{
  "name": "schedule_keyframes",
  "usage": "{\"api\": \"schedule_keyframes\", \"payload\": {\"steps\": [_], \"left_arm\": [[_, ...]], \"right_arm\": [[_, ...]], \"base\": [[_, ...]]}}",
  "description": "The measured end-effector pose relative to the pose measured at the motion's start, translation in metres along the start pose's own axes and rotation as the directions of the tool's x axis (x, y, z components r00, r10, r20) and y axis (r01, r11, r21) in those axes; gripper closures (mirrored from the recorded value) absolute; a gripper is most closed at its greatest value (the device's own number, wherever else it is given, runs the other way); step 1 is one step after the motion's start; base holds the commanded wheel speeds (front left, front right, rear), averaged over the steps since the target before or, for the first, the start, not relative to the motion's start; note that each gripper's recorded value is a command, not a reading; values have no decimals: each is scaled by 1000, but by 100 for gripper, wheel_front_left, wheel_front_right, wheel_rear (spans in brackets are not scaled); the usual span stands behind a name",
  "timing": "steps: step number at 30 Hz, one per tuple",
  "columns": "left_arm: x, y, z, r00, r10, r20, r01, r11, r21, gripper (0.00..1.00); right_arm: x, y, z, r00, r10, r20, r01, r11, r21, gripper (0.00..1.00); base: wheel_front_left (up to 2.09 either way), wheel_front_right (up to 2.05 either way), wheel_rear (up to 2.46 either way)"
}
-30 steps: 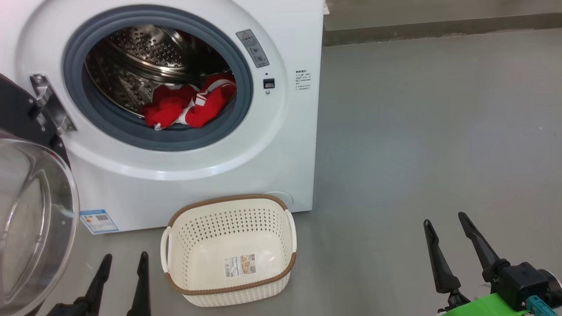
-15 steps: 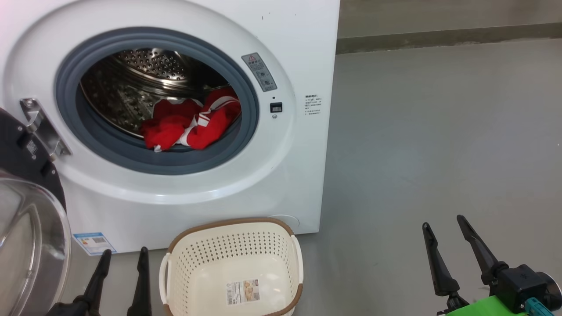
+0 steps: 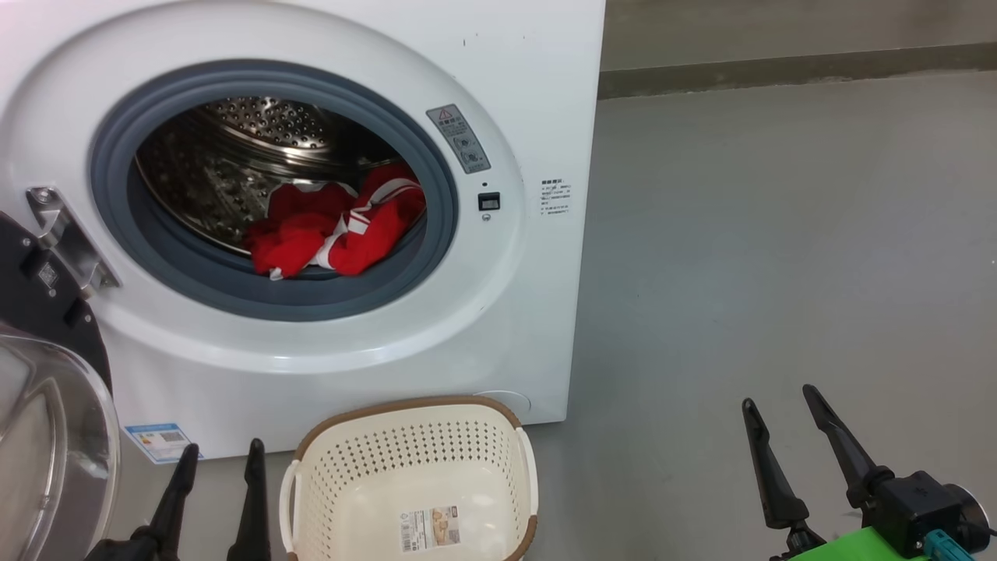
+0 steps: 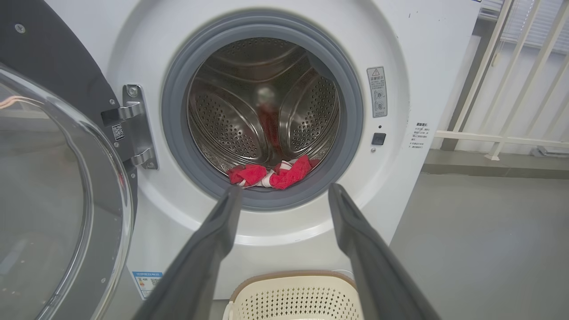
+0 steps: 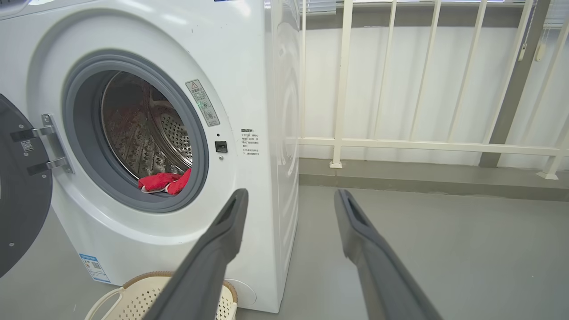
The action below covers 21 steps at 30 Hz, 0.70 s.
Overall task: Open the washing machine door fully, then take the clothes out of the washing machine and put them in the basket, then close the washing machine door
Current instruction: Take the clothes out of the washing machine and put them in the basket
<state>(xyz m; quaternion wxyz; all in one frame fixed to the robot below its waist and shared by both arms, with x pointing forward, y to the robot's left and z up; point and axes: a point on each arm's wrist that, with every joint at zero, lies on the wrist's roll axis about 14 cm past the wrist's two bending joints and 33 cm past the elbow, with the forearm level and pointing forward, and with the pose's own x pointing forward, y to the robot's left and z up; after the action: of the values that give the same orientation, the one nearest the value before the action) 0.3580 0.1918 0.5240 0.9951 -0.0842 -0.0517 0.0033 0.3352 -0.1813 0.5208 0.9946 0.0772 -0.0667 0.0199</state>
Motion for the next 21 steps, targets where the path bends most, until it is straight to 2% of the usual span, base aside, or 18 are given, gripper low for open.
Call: {"api": "schedule_keyframes", "payload": {"steps": [14, 21], "left_arm": [[-2, 7, -5, 1000, 25, -17, -25, 999, 29, 0], [-2, 10, -7, 999, 41, -22, -41, 999, 4, 0]], "right_arm": [[1, 8, -2, 1000, 23, -5, -23, 1000, 6, 0], [5, 12, -6, 999, 38, -16, -38, 999, 8, 0]], "base": [[0, 0, 0], [0, 0, 0]]}}
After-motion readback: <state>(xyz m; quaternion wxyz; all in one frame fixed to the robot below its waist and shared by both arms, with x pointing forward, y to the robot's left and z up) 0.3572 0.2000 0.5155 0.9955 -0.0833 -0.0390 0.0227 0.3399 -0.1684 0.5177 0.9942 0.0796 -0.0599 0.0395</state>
